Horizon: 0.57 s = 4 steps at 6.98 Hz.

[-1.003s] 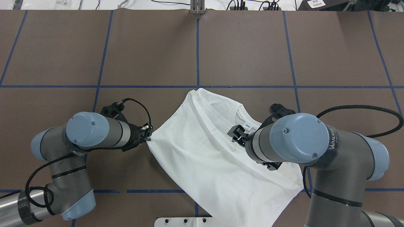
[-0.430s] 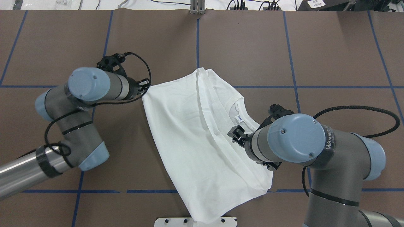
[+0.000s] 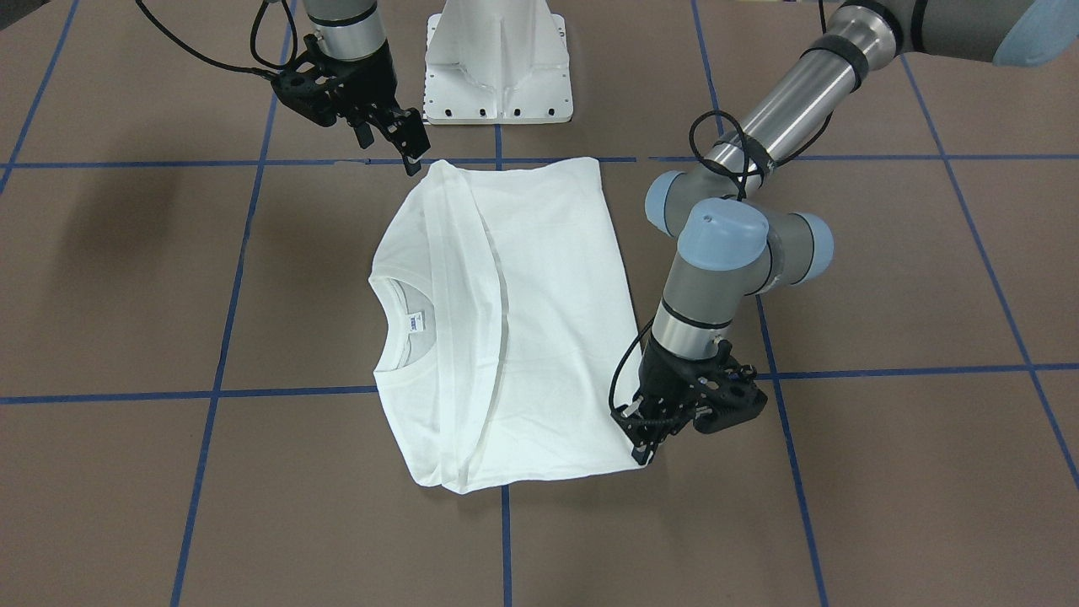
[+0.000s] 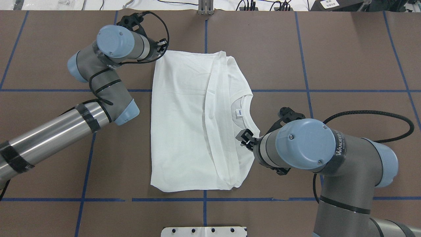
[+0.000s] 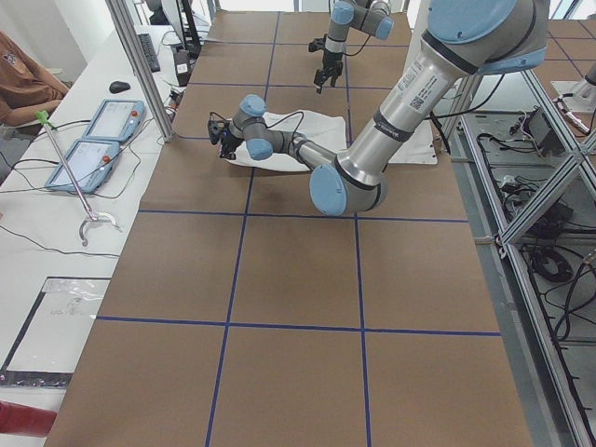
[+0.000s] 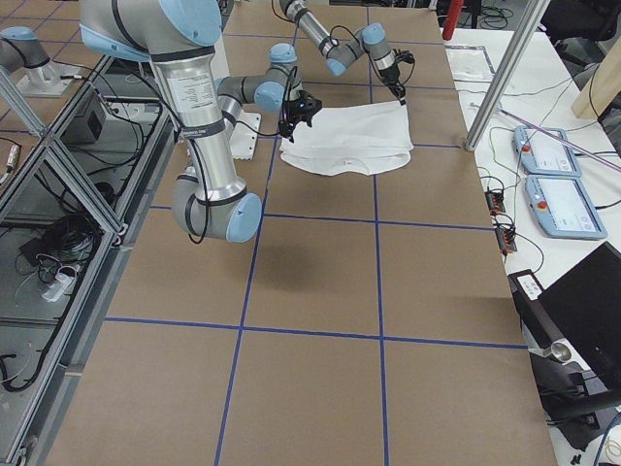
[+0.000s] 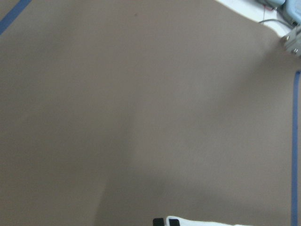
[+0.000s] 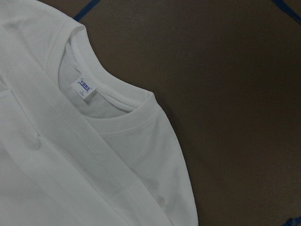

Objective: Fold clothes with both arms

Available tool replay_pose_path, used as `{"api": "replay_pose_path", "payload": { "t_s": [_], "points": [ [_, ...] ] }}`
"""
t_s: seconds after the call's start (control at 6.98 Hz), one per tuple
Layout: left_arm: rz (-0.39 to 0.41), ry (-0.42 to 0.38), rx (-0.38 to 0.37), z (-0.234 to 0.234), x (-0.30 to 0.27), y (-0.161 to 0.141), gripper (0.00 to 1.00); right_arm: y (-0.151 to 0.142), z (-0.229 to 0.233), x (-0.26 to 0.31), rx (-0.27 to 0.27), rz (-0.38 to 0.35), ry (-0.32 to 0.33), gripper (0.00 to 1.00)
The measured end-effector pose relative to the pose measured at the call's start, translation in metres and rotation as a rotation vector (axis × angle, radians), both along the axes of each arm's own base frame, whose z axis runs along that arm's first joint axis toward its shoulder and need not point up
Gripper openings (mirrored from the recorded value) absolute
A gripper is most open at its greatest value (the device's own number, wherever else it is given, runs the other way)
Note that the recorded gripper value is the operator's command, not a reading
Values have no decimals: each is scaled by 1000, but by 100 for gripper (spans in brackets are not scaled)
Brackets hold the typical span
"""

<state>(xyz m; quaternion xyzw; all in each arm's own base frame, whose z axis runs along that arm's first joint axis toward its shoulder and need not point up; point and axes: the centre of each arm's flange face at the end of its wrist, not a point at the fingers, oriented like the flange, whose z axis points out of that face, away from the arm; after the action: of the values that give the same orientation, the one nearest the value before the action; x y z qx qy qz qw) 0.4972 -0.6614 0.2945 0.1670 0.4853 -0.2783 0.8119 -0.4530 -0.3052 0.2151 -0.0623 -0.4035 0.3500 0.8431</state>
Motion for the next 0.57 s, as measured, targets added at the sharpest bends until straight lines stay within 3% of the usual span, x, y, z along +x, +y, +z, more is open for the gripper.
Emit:
{"api": "replay_pose_path", "payload": {
  "t_s": [0.29, 0.43, 0.57],
  "points": [
    [-6, -5, 4, -6, 2, -19, 100, -14, -6, -22, 41, 34, 1, 100],
    [9, 10, 12, -7, -4, -12, 100, -20, -5, -30, 89, 31, 7, 100],
    [36, 31, 17, -1, -16, 2, 100, -25, 0, -40, 161, -17, 40, 100]
  ]
}}
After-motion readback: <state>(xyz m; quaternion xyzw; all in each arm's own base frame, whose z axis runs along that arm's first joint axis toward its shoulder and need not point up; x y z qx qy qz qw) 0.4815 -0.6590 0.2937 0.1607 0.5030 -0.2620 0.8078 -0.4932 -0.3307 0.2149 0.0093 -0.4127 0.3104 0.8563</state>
